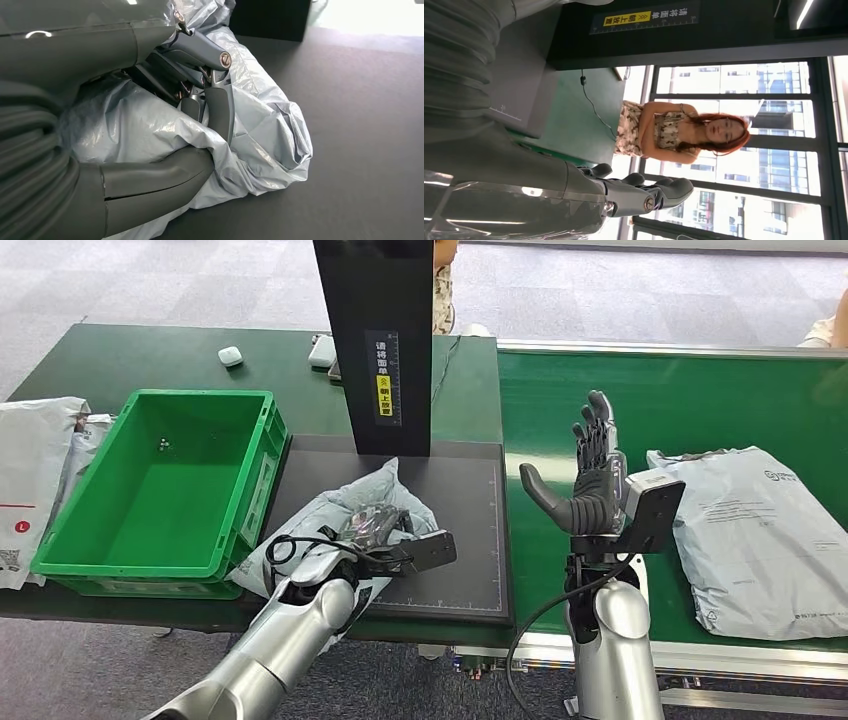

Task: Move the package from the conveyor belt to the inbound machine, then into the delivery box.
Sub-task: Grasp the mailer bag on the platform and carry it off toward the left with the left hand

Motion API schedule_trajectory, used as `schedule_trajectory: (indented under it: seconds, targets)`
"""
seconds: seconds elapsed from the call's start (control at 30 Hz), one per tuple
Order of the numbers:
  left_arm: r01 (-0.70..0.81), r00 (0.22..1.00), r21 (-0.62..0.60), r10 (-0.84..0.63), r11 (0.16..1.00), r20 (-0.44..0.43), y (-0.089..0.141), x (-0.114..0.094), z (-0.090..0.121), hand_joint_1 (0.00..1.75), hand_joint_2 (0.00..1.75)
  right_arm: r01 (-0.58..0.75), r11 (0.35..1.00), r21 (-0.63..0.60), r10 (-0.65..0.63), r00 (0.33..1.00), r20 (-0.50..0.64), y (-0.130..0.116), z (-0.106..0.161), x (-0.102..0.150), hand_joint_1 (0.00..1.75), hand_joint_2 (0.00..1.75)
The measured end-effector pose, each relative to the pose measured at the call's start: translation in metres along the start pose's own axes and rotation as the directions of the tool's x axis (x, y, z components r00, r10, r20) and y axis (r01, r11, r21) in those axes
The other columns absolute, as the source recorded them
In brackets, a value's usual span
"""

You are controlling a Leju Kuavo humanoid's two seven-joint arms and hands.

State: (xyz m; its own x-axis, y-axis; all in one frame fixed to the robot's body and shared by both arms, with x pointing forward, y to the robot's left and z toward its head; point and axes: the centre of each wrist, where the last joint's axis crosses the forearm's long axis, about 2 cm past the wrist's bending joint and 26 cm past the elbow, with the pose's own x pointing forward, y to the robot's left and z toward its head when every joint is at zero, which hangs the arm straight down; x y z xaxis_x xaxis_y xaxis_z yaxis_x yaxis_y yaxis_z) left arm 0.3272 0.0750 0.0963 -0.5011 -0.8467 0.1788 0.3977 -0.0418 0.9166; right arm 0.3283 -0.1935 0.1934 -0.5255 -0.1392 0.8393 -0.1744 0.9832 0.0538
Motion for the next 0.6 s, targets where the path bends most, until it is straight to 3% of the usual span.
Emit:
schedule_trajectory:
  seconds: [0.23,0.6]
  targets:
    - [-0.030,0.999,0.152,0.034,0.988,-0.019,0.003,-0.013,0.004,1.75,1.75,-0.004,1.000,-0.029,0.004,1.000,0.013,-0.005,0.003,0.003,0.00,1.75]
    - [-0.053,0.998,0.184,0.060,0.982,-0.035,0.004,-0.020,0.009,1.75,1.75,-0.006,0.999,-0.032,0.007,1.000,0.024,-0.006,0.004,0.006,0.00,1.75]
